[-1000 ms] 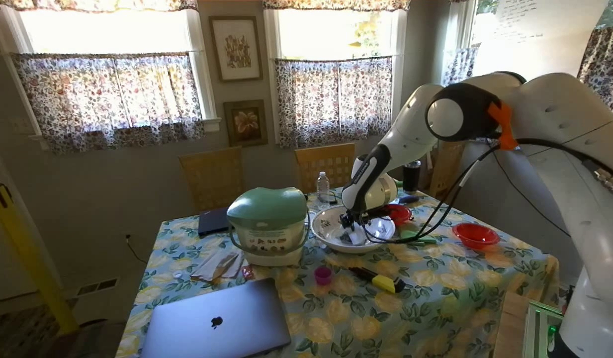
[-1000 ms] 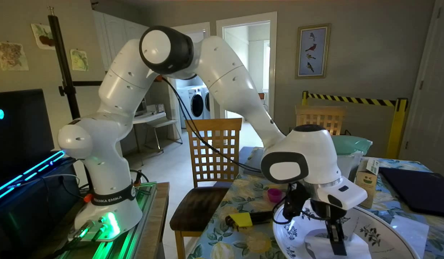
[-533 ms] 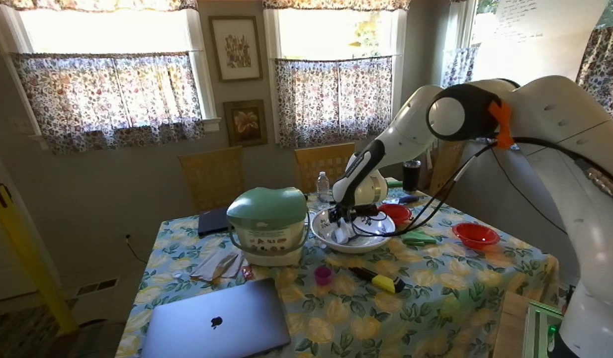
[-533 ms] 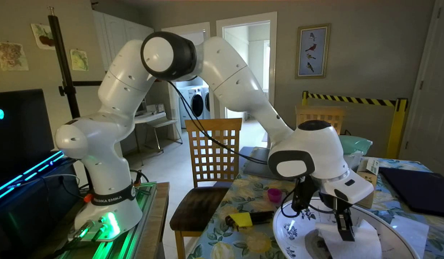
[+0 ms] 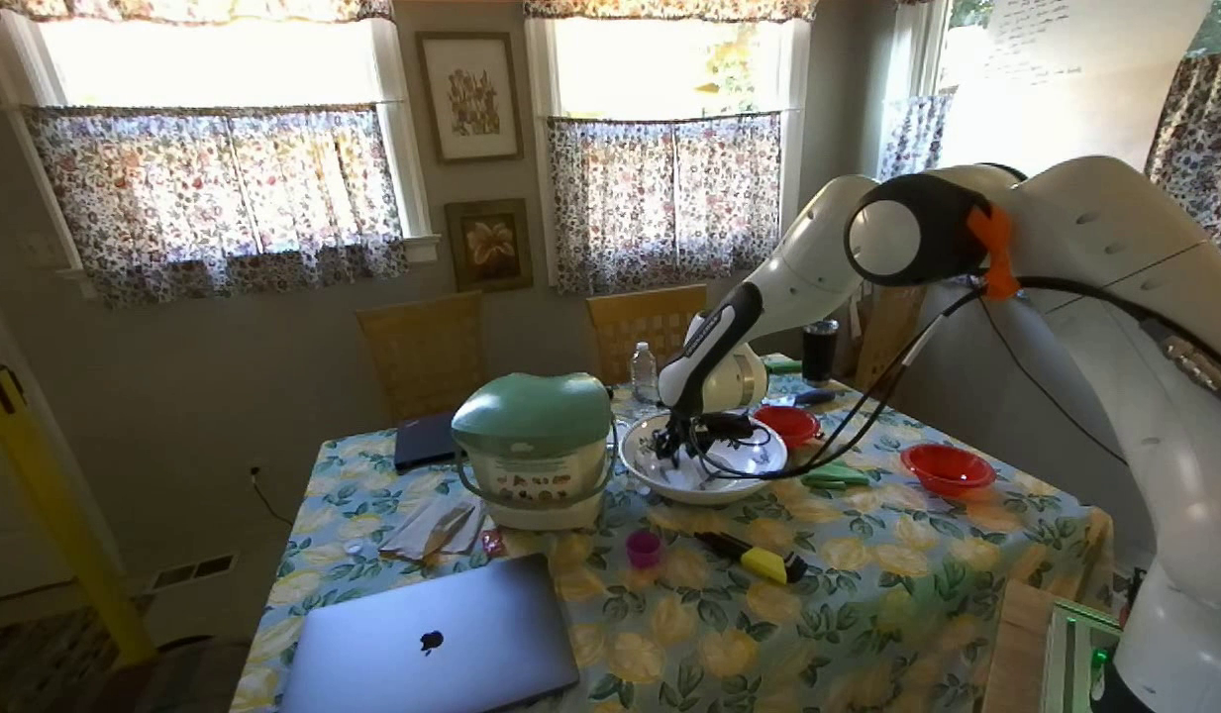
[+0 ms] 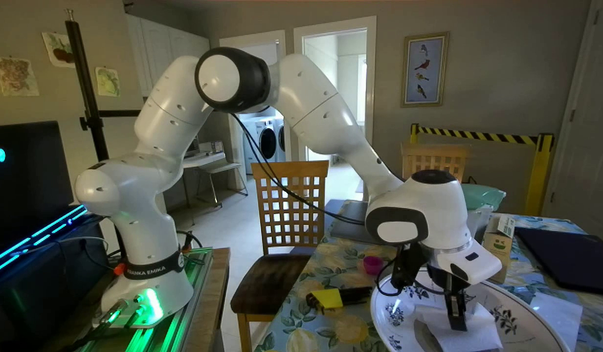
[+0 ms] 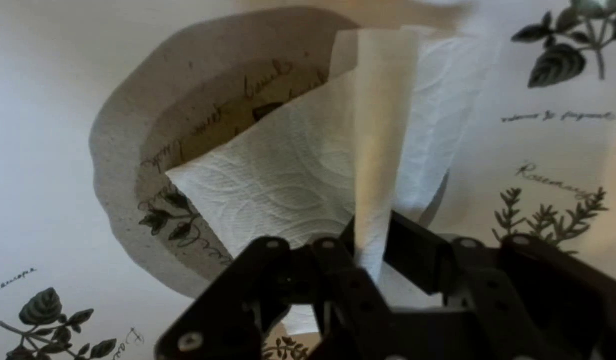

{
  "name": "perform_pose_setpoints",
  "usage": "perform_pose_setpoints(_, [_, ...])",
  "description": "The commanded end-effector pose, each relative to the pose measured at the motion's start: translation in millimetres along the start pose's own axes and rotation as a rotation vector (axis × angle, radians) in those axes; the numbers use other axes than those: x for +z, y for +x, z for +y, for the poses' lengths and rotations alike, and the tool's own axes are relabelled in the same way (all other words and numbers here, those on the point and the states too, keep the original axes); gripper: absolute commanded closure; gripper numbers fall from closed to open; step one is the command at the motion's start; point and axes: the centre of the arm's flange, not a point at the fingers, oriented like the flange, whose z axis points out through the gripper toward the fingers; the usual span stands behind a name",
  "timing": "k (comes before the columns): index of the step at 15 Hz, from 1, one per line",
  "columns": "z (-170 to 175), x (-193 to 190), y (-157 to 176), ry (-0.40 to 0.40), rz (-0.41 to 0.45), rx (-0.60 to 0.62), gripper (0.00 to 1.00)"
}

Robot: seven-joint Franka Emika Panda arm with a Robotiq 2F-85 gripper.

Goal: Wipe the inside of the bowl with the paper towel

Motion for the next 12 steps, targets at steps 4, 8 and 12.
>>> perform_pose_setpoints(4, [3.8,-19.4,-2.3,-0.070,-0.102,-0.080,0.97])
perform_pose_setpoints(8, [35.9,-20.6,2.2,-0.159,-0.149,-0.073,0.97])
perform_pose_setpoints(12, [68.5,-3.6,13.0,-0.212,-0.094,-0.057,0.97])
